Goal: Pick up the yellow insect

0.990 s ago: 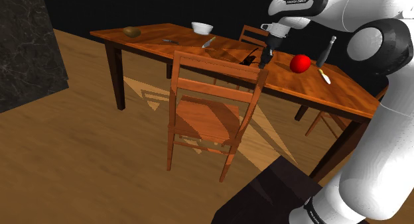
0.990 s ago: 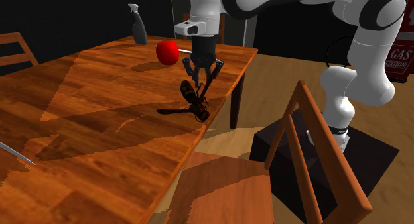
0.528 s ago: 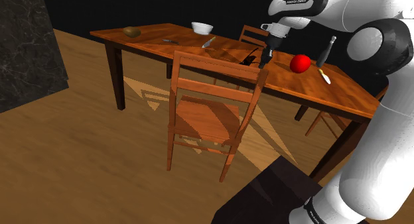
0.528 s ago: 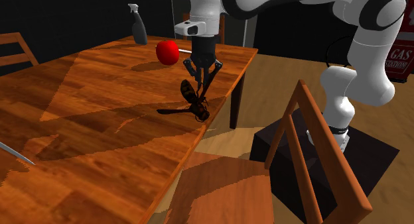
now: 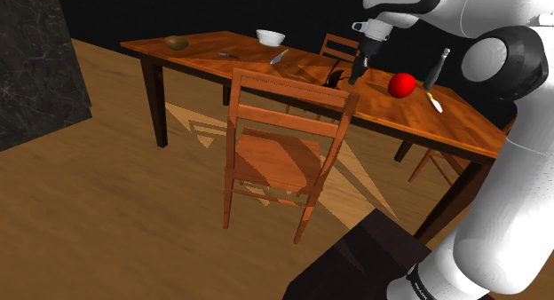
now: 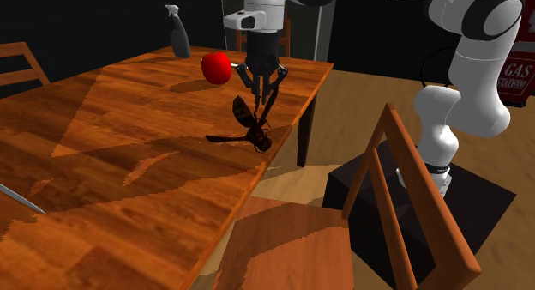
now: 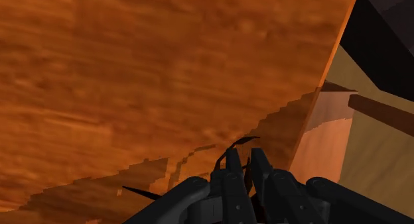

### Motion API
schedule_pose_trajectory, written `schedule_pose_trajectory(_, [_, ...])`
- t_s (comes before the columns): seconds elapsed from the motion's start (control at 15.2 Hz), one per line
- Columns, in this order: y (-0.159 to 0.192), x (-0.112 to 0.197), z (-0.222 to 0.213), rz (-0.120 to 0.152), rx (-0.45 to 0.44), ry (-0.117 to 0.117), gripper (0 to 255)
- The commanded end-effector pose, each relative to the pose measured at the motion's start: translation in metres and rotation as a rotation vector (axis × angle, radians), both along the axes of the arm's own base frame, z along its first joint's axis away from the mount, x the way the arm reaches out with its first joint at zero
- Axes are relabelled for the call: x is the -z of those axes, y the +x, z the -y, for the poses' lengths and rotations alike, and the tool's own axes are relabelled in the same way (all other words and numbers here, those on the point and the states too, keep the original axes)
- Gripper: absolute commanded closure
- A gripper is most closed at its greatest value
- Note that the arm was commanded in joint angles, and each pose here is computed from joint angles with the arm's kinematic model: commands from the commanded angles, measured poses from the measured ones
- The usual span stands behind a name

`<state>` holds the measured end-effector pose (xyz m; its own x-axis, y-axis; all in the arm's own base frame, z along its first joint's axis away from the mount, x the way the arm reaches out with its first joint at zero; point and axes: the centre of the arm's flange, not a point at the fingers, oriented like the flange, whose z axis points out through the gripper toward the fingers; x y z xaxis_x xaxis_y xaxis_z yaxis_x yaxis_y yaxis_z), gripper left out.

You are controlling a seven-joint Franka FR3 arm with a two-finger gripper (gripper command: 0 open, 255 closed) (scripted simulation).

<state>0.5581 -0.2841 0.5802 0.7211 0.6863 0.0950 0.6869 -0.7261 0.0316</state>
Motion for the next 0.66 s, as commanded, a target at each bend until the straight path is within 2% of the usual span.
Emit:
schedule_pose_trajectory(0.0, [0.0, -0.01, 0.0, 0.0, 0.0, 0.0, 255])
schedule_pose_trajectory(0.46, [0.0, -0.047, 0.0, 0.0, 0.0, 0.0, 255])
schedule_pose_trajectory(0.59, [0.0, -0.048, 0.0, 0.0, 0.0, 0.0, 255])
